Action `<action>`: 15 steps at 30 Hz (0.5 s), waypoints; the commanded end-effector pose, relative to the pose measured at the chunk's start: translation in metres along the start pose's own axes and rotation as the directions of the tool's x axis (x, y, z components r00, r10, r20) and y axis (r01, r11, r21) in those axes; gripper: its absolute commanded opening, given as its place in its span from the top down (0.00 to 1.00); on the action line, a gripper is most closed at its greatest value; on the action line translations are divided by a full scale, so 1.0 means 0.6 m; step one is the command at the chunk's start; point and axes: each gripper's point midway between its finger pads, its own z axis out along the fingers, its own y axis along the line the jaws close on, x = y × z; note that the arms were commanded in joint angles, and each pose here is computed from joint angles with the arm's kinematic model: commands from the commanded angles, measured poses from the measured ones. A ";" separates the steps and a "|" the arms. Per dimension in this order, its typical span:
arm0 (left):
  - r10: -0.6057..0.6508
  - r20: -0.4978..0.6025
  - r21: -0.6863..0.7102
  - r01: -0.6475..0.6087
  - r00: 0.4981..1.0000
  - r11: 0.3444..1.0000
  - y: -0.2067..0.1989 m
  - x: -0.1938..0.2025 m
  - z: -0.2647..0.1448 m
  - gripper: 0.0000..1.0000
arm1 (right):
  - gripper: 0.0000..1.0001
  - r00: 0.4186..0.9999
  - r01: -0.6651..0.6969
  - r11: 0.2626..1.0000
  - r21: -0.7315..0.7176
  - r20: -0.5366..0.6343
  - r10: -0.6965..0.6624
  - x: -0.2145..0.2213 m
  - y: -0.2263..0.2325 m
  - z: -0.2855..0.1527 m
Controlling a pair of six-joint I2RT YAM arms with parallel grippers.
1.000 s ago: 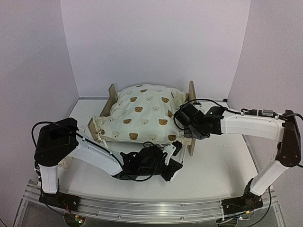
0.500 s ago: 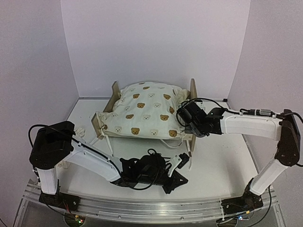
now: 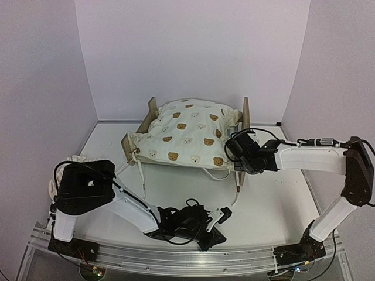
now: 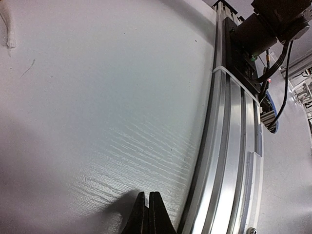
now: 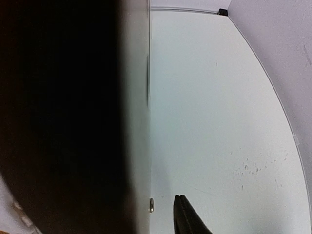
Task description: Set up the pet bed
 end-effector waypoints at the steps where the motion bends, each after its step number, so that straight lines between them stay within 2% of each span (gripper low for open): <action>1: 0.001 0.041 0.026 -0.002 0.999 1.000 -0.017 -0.033 0.003 1.00 | 0.59 0.998 0.035 0.999 -0.015 -0.049 -0.036 0.013 -0.011 -0.008; 6: 0.006 0.012 0.005 -0.006 1.000 1.000 -0.018 -0.030 -0.010 0.86 | 0.34 0.997 0.055 0.997 -0.061 -0.043 -0.057 -0.001 -0.002 -0.021; 9: 0.010 -0.012 -0.018 -0.011 1.000 1.000 -0.016 -0.028 -0.024 0.69 | 0.21 0.996 0.074 0.992 -0.102 -0.032 -0.078 -0.017 0.005 -0.036; 12: 0.020 -0.026 -0.062 -0.021 0.999 0.998 -0.014 -0.037 -0.045 0.52 | 0.13 0.995 0.089 0.986 -0.143 -0.026 -0.093 -0.028 0.005 -0.055; 15: 0.030 -0.041 -0.137 -0.035 0.999 0.990 -0.004 -0.047 -0.066 0.43 | 0.08 0.996 0.086 0.981 -0.174 -0.020 -0.091 -0.035 -0.003 -0.075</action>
